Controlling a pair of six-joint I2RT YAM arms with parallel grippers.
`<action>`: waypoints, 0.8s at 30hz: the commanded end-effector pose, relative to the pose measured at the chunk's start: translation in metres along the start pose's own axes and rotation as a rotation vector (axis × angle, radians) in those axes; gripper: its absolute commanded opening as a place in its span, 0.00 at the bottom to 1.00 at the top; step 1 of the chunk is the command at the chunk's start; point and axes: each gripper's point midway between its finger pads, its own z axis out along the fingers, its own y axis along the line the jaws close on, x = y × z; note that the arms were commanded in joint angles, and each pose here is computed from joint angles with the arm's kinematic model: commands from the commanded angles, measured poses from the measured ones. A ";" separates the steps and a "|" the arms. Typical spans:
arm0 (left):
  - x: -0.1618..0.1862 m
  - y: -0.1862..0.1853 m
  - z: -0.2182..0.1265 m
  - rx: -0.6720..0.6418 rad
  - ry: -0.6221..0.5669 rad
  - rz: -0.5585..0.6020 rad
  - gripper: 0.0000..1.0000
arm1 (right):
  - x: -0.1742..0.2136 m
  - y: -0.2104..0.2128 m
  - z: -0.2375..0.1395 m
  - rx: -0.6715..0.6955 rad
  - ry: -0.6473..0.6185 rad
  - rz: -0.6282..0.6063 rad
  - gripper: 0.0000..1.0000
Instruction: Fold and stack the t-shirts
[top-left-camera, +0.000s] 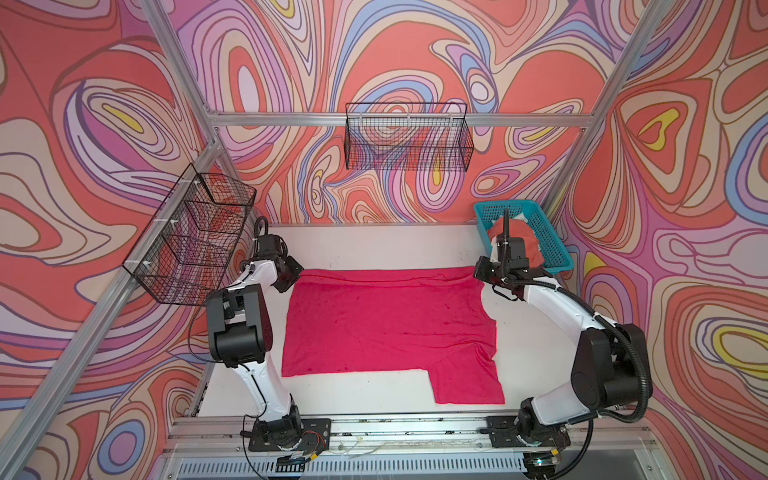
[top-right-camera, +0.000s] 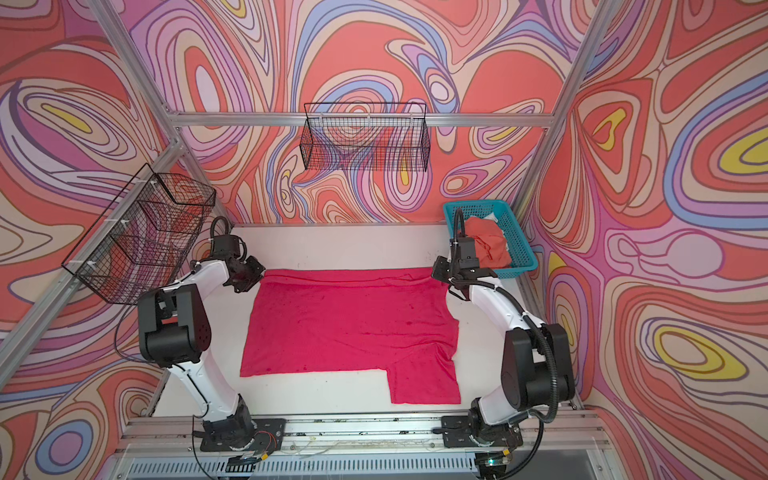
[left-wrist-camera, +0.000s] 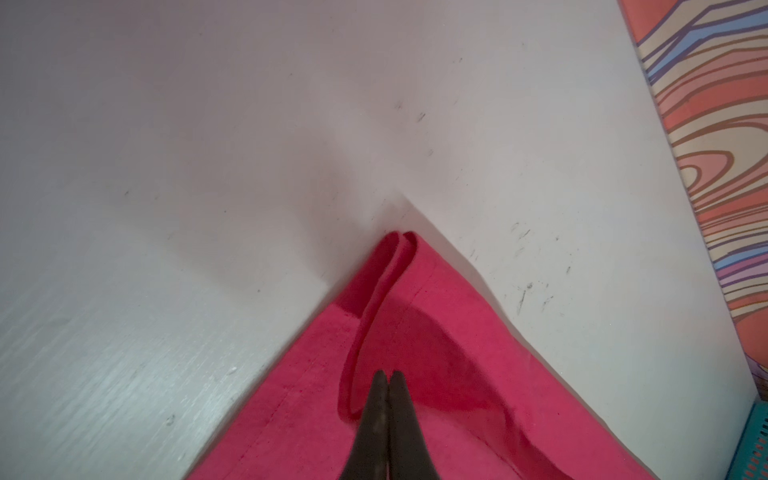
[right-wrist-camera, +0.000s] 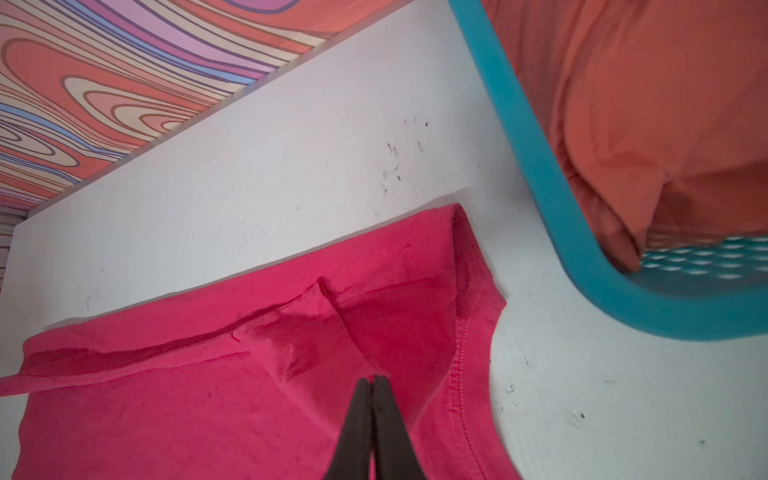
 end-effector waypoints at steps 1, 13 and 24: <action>-0.012 -0.007 -0.014 0.019 -0.043 0.005 0.00 | -0.008 0.012 -0.022 -0.035 -0.036 0.006 0.00; 0.006 0.008 -0.013 -0.011 -0.006 0.006 0.00 | 0.013 0.000 -0.034 -0.009 -0.004 0.021 0.00; 0.007 0.008 -0.013 -0.017 0.008 0.004 0.00 | 0.024 -0.007 -0.028 0.006 0.019 0.021 0.00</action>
